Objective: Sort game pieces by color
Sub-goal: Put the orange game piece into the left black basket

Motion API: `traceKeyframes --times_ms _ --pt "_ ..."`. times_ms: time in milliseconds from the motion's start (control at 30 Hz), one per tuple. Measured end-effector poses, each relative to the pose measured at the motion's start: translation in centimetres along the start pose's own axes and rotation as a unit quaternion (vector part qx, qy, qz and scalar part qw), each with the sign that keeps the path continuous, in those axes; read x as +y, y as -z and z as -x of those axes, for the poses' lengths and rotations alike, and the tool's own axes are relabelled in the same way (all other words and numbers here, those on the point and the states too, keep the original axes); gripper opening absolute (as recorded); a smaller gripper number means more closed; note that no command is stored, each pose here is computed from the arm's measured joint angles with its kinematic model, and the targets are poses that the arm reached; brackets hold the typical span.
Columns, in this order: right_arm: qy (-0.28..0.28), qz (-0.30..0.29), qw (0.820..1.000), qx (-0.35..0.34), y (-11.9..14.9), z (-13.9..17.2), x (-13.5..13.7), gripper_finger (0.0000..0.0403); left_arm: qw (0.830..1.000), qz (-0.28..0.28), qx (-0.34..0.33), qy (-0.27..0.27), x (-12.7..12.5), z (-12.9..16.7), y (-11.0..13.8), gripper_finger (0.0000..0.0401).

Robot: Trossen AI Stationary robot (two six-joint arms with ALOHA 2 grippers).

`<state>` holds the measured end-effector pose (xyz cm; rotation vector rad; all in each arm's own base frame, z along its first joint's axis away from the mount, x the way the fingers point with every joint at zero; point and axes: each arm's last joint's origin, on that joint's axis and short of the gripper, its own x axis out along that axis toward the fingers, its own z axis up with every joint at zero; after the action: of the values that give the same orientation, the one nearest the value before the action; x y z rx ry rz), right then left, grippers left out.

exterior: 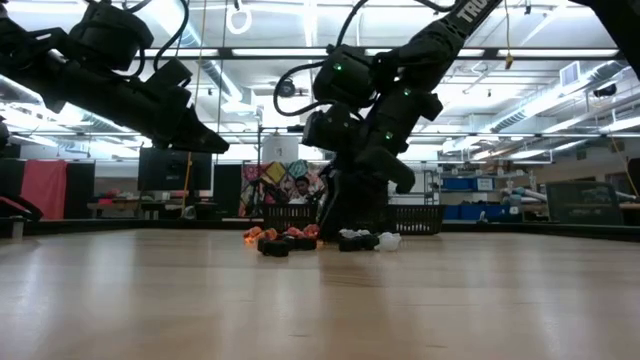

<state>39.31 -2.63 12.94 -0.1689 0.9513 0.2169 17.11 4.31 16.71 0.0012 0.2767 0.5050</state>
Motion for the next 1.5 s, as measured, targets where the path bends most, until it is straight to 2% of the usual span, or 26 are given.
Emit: traceKeyframes --times_ms 400,667,867,1100,1167,1500 --pt "0.005 -0.030 0.999 -0.018 -0.3 -0.1 -0.3 0.0082 1.000 -0.001 0.000 0.000 0.0 0.0 0.0 0.0167" --pt "0.004 -0.031 0.999 -0.026 0.0 -2.1 0.2 0.0084 1.000 0.002 0.001 0.000 0.0 0.0 0.0 0.0167" --pt "0.007 -0.044 0.998 -0.045 -0.2 -2.3 -0.1 0.0084 1.000 0.006 0.004 0.000 0.0 0.0 0.1 0.0167" --pt "0.008 -0.053 0.997 -0.051 -0.2 -2.4 -0.2 0.0090 0.998 0.012 0.007 0.066 -0.5 0.0 0.1 0.0167" --pt "0.008 -0.052 0.997 -0.054 -0.3 -2.4 -0.2 0.0090 0.998 0.012 0.007 0.068 -0.5 0.0 0.1 0.0167" --pt "0.013 -0.052 0.997 -0.057 -0.3 -2.4 -0.2 0.0050 0.998 0.009 0.007 0.068 -0.5 0.0 0.1 0.0167"
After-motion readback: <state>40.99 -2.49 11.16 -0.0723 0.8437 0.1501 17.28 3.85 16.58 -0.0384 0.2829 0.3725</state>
